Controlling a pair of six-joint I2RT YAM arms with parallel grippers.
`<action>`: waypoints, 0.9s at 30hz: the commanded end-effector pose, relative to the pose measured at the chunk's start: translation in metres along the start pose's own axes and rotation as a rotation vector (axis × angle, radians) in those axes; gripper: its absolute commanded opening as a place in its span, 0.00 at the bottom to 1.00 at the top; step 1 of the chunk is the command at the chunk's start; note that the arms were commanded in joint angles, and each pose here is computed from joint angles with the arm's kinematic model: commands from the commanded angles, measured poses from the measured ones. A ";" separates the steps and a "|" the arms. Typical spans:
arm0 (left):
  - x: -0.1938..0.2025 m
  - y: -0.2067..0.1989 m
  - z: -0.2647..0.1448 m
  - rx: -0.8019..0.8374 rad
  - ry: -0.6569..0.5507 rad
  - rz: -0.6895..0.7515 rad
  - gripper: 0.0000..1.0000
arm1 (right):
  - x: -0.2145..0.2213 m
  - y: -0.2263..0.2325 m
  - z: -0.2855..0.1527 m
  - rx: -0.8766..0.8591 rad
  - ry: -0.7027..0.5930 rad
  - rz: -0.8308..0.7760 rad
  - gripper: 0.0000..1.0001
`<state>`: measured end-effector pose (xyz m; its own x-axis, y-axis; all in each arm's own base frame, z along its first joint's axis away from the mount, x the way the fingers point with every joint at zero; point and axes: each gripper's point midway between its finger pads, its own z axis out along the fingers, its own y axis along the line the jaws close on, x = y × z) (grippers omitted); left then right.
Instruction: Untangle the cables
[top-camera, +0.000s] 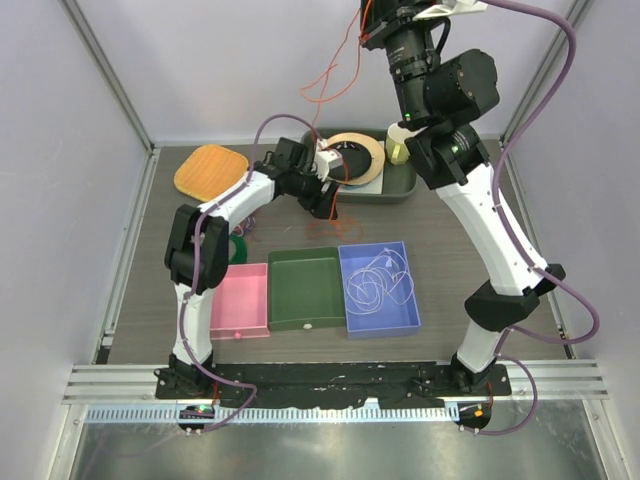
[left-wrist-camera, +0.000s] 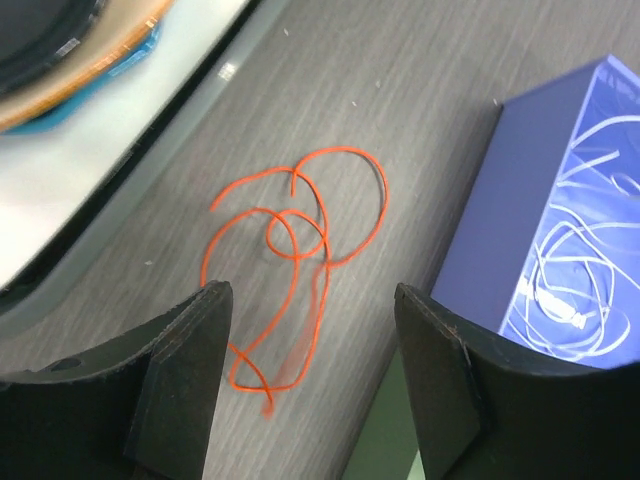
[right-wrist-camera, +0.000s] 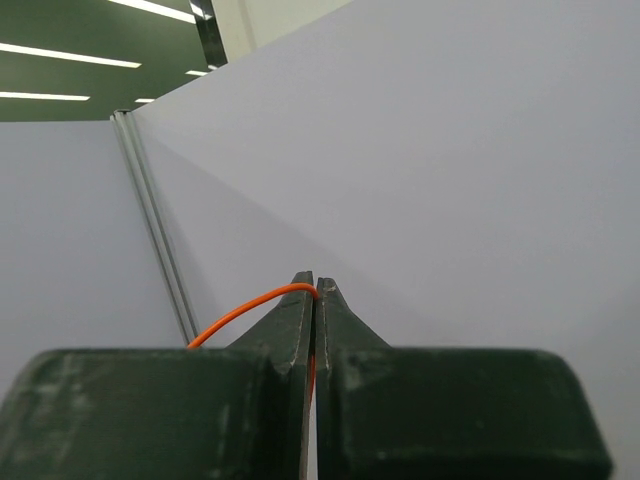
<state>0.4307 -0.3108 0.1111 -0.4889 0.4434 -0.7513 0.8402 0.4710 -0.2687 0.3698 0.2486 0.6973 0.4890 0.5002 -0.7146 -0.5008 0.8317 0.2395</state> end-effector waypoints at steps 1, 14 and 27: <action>0.004 -0.014 -0.011 0.045 0.031 0.022 0.70 | -0.044 -0.001 -0.007 0.006 -0.079 0.009 0.01; 0.056 0.029 -0.005 -0.263 0.182 -0.175 0.85 | -0.027 -0.015 -0.024 0.036 -0.030 -0.066 0.01; 0.061 0.027 0.007 -0.332 0.197 -0.204 0.00 | -0.054 -0.024 -0.056 0.040 -0.059 -0.086 0.01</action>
<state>0.4160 -0.2743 0.0424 -0.6995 0.4670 -0.5409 0.6388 0.7478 -0.1806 0.3512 0.2228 0.6579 0.4824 0.3971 -0.7808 -0.4289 0.8843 0.1848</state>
